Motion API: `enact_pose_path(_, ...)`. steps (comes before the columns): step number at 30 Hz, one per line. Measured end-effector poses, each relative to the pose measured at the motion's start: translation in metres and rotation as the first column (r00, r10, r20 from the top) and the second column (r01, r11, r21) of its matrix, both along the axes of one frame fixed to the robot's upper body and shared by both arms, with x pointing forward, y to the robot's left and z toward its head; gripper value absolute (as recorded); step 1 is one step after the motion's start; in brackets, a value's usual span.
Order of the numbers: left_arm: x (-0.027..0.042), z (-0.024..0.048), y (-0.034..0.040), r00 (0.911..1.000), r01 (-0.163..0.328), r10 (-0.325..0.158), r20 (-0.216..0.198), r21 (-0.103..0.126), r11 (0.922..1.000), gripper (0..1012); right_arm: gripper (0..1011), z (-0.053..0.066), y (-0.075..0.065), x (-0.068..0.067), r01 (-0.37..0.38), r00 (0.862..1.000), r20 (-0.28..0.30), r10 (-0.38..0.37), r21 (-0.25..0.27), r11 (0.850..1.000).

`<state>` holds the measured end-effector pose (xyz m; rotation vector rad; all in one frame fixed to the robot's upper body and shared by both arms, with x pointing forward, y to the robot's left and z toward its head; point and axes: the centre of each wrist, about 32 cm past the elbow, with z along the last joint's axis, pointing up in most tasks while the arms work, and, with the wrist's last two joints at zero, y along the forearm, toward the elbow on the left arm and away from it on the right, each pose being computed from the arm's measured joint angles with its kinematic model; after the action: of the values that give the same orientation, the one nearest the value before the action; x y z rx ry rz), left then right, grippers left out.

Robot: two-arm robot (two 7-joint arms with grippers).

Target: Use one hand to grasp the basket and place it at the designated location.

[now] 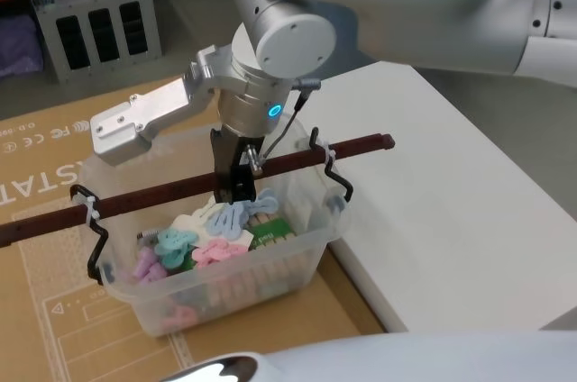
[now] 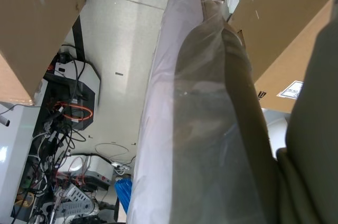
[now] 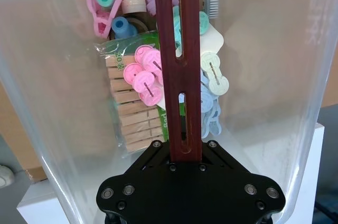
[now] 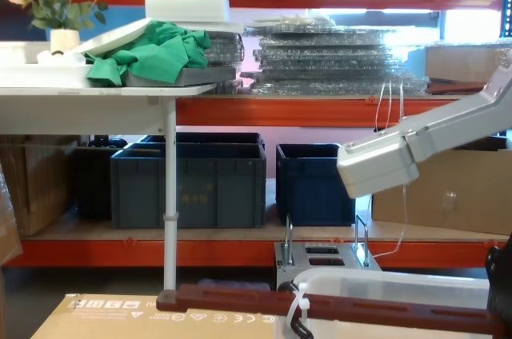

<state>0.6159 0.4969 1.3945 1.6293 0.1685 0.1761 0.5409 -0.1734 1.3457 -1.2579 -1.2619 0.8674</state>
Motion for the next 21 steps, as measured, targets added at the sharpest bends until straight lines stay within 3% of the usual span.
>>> enact_pose_path(8,0.0,0.0,0.0,1.0,0.0,0.0,0.0,0.0,1.0,0,0,0.006,-0.006,0.003,0.021,1.0,-0.011,-0.02,0.017,1.0)
enact_pose_path(13,0.0,0.0,0.0,1.0,0.0,0.0,0.0,0.0,1.0,0,0,0.025,-0.02,0.009,0.06,0.998,-0.016,-0.059,0.056,0.997)
enact_pose_path(21,0.0,0.0,0.0001,1.0,0.0,0.0,0.0,0.0,1.0,0,0,0.037,-0.029,0.013,0.083,0.996,-0.018,-0.082,0.076,0.994)
